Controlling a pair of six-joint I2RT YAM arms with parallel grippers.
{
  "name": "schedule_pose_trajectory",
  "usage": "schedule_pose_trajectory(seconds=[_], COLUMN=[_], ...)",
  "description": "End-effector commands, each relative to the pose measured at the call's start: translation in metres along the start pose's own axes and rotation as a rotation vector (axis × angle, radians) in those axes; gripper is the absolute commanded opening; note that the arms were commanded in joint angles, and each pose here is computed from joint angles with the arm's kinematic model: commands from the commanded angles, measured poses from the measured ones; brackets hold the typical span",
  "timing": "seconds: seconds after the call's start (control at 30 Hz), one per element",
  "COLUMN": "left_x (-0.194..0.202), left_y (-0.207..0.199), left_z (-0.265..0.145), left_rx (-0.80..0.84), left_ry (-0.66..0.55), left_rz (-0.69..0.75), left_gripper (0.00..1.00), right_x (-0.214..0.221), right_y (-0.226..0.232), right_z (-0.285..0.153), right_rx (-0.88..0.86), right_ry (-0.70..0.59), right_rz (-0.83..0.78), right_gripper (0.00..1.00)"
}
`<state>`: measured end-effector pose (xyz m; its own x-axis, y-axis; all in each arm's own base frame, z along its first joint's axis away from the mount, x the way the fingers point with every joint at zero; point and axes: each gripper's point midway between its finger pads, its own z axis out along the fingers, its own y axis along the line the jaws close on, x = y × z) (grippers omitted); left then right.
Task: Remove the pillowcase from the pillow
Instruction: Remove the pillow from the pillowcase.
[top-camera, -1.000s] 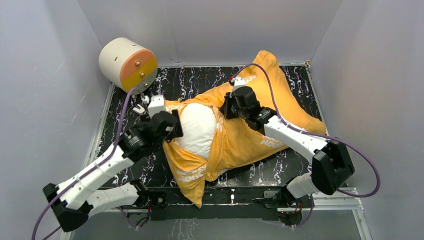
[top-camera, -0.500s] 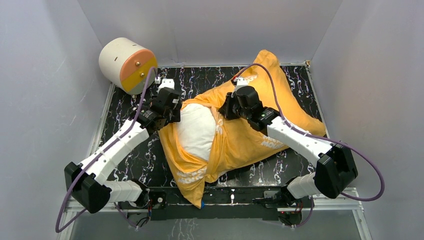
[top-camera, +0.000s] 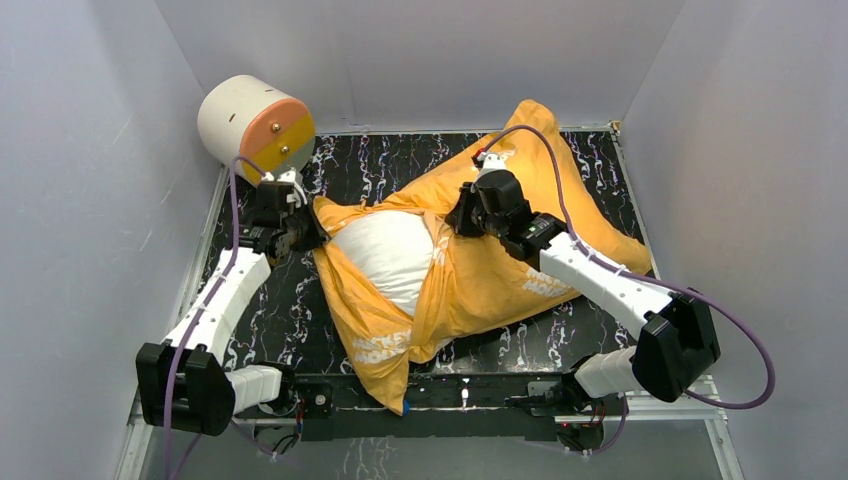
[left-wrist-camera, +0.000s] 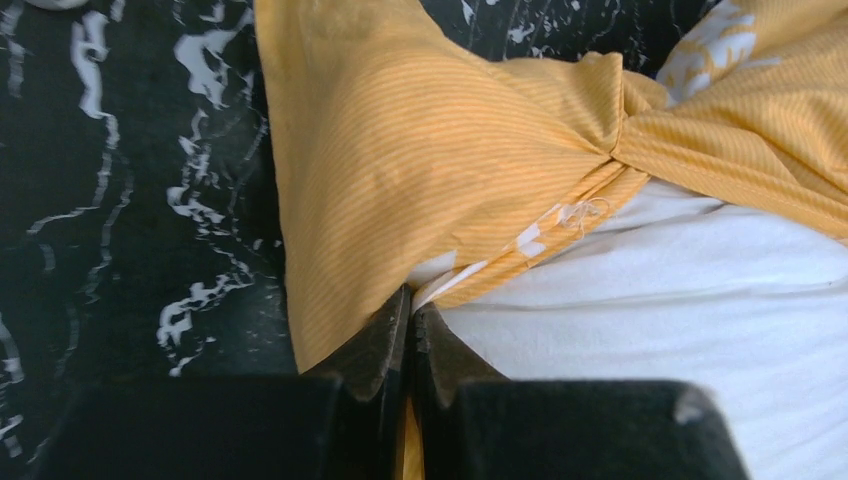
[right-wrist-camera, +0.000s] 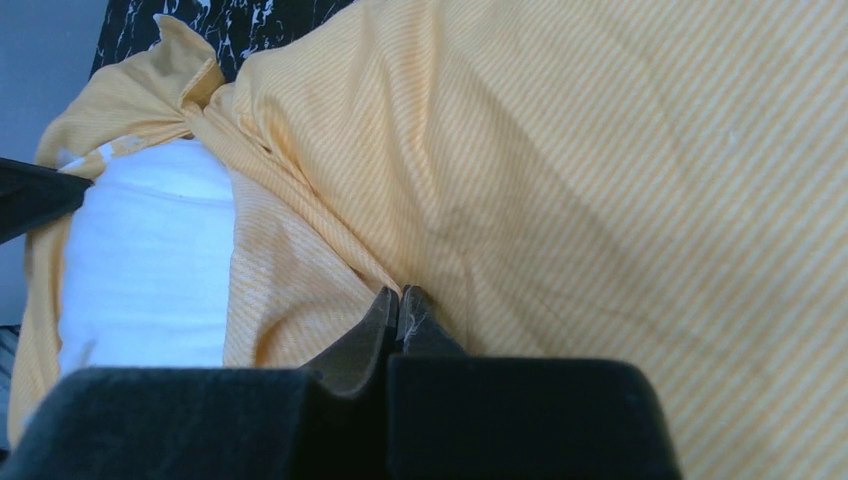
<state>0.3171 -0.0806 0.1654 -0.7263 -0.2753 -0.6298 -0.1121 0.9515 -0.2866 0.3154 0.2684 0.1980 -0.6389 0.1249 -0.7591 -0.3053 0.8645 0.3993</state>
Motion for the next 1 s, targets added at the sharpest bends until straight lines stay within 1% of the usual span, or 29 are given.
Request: schedule_pose_trajectory(seconds=[0.0,0.07,0.1,0.13,0.17,0.2,0.3,0.4,0.5,0.53,0.6,0.7,0.77,0.8,0.83,0.87,0.9,0.97], left_x=[0.051,0.067,0.069,0.069,0.065,0.06,0.05,0.045,0.045,0.045,0.046,0.047,0.046,0.045,0.043,0.043,0.043,0.041], left_y=[0.006,-0.001,-0.005,-0.009,-0.012,-0.015,-0.017,-0.018,-0.021,-0.022,-0.025,-0.026,-0.026,-0.026,-0.024,-0.019,-0.009,0.019], left_z=[0.015,0.02,0.021,0.021,0.02,0.017,0.01,0.006,0.002,0.001,-0.001,-0.002,-0.004,-0.004,-0.005,-0.004,-0.003,-0.001], left_rx=[0.148,0.202,0.227,0.248,0.262,0.277,0.284,0.285,0.305,0.313,0.329,0.334,0.333,0.328,0.317,0.288,0.229,0.067], left_ry=[0.124,0.174,0.185,0.187,0.18,0.165,0.144,0.139,0.143,0.145,0.154,0.167,0.17,0.167,0.161,0.156,0.152,0.131], left_rz=[-0.148,-0.205,-0.22,-0.225,-0.225,-0.215,-0.175,-0.144,-0.132,-0.131,-0.127,-0.122,-0.114,-0.108,-0.102,-0.092,-0.085,-0.076], left_gripper=[0.0,0.0,0.0,0.0,0.0,0.0,0.0,0.0,0.0,0.0,0.0,0.0,0.0,0.0,0.0,0.0,0.0,0.0], right_x=[-0.003,-0.016,-0.021,-0.025,-0.028,-0.031,-0.038,-0.041,-0.037,-0.032,-0.03,-0.009,-0.003,-0.008,-0.018,-0.027,-0.037,-0.059], right_y=[-0.033,-0.013,0.0,0.016,0.027,0.035,0.044,0.059,0.057,0.058,0.074,0.109,0.111,0.095,0.079,0.066,0.058,0.054], right_z=[-0.021,-0.027,-0.032,-0.036,-0.04,-0.043,-0.042,-0.035,-0.012,-0.001,0.014,0.033,0.051,0.063,0.07,0.073,0.071,0.065], right_rx=[0.098,0.003,-0.055,-0.131,-0.186,-0.219,-0.244,-0.291,-0.216,-0.191,-0.196,-0.221,-0.133,-0.006,0.122,0.205,0.26,0.285], right_ry=[0.035,0.015,0.017,0.03,0.04,0.053,0.084,0.138,0.204,0.237,0.264,0.326,0.327,0.297,0.247,0.207,0.157,0.042], right_rz=[-0.031,-0.047,-0.058,-0.08,-0.106,-0.125,-0.163,-0.154,-0.152,-0.164,-0.208,-0.303,-0.376,-0.394,-0.389,-0.386,-0.383,-0.37], right_gripper=[0.0,0.0,0.0,0.02,0.1,0.23,0.53,0.84,0.97,0.98,0.99,0.99,0.97,0.94,0.87,0.75,0.59,0.32])
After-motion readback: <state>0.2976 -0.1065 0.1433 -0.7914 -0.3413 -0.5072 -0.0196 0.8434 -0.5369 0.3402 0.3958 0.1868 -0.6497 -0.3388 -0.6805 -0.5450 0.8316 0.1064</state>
